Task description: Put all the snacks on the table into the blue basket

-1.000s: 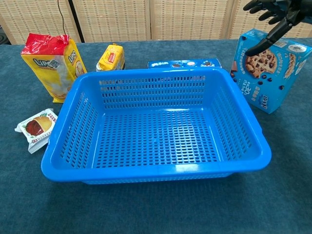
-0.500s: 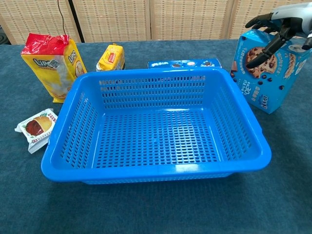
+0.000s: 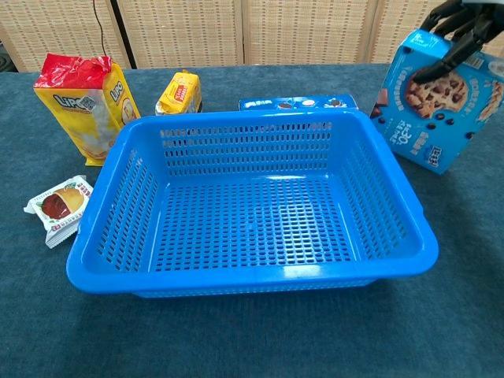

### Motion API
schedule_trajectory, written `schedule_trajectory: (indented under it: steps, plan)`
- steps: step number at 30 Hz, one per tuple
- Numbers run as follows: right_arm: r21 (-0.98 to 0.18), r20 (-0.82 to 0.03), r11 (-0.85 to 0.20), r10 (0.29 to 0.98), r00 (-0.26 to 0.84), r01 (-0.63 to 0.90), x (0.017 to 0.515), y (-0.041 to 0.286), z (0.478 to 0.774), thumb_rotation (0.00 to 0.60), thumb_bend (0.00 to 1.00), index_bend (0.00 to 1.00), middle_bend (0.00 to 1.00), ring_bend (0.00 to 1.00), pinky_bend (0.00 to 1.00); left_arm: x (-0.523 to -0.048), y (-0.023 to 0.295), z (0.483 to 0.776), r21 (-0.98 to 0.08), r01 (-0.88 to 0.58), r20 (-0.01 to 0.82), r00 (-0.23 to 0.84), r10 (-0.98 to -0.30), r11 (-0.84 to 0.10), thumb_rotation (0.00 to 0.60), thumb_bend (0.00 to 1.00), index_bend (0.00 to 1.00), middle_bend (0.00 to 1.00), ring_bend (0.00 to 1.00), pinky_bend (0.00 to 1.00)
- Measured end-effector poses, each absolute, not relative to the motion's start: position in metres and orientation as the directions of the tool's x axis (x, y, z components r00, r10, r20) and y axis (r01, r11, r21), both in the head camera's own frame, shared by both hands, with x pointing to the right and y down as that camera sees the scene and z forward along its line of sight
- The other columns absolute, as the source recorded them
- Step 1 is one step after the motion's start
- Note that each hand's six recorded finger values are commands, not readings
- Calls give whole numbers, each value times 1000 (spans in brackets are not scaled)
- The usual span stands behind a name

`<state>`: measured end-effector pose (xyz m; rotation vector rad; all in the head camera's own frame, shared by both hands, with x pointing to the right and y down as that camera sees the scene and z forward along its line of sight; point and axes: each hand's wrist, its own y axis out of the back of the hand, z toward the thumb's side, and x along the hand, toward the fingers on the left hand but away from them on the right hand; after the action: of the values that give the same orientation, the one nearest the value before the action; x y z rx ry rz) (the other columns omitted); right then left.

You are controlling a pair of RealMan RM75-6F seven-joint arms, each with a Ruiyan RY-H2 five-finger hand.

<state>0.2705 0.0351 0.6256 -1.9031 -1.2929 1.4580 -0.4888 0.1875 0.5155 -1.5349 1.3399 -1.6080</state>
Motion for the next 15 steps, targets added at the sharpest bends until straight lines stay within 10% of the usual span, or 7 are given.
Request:
schedule_trajectory:
  steps: [15]
  plan:
    - [-764, -212, -335, 938, 275, 552, 234, 43, 501, 600, 358, 516, 628, 563, 721, -481, 190, 516, -900, -234, 413, -184, -892, -368, 600, 0, 0, 0, 0, 0]
